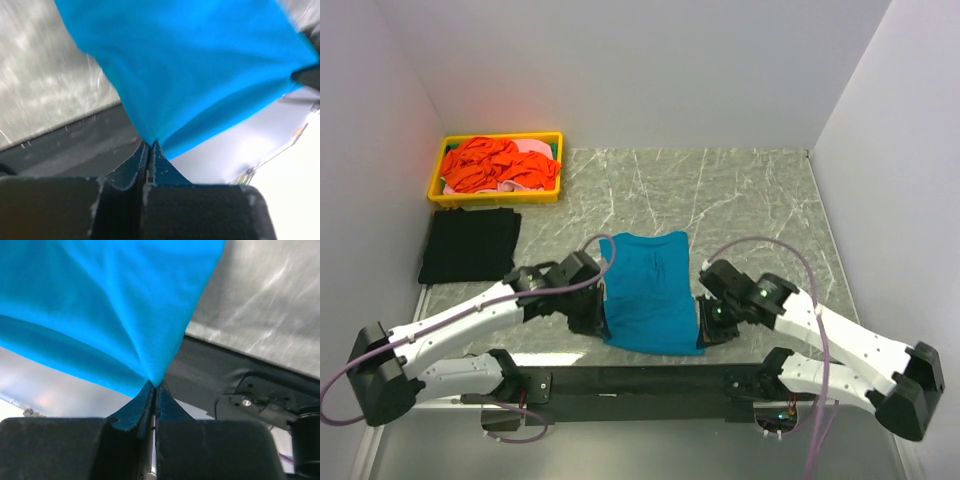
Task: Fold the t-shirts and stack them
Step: Fold the tshirt
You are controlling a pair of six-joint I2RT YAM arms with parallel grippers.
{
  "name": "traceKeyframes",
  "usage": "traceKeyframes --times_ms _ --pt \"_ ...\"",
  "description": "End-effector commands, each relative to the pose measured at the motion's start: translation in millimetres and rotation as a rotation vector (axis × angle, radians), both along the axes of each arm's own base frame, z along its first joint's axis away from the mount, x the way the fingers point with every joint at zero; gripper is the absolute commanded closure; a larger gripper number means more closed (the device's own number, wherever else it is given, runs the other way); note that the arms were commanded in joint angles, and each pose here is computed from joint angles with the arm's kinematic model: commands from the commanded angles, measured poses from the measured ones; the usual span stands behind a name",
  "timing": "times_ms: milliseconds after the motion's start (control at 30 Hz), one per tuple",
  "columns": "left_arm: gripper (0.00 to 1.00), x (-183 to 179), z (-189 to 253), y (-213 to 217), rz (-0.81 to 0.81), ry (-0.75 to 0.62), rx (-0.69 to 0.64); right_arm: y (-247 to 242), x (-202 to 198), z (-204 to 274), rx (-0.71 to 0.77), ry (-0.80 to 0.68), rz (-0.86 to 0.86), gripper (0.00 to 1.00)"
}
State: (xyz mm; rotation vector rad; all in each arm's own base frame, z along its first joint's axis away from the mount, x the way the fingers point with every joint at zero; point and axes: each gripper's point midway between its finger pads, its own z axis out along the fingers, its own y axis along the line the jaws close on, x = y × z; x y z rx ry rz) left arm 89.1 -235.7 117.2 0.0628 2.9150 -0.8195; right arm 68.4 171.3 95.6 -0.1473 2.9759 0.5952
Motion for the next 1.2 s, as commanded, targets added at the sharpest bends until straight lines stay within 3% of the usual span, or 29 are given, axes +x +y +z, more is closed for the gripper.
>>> traceKeyframes --times_ms 0,133,267,533,833,1167 --pt "0.99 32.0 19.2 2.8 0.001 -0.077 0.004 -8.3 26.5 18.6 -0.089 -0.077 0.038 1.00" --pt "0.99 79.5 28.9 16.5 0.086 -0.142 0.000 -6.1 64.7 37.7 -0.076 -0.138 0.066 1.00" --pt "0.99 108.4 36.7 21.3 0.097 -0.185 0.008 -4.3 109.5 69.9 -0.054 -0.211 0.042 1.00" --pt "0.98 162.1 37.1 14.0 0.101 -0.210 -0.031 7.5 175.4 86.2 -0.037 -0.247 0.082 1.00" --pt "0.98 233.4 9.5 22.4 0.187 -0.228 0.052 7.0 253.9 70.1 -0.096 -0.258 0.069 1.00" --pt "0.95 277.6 -40.9 36.0 0.290 -0.205 0.117 23.6 318.1 15.9 -0.091 -0.279 0.063 1.00"
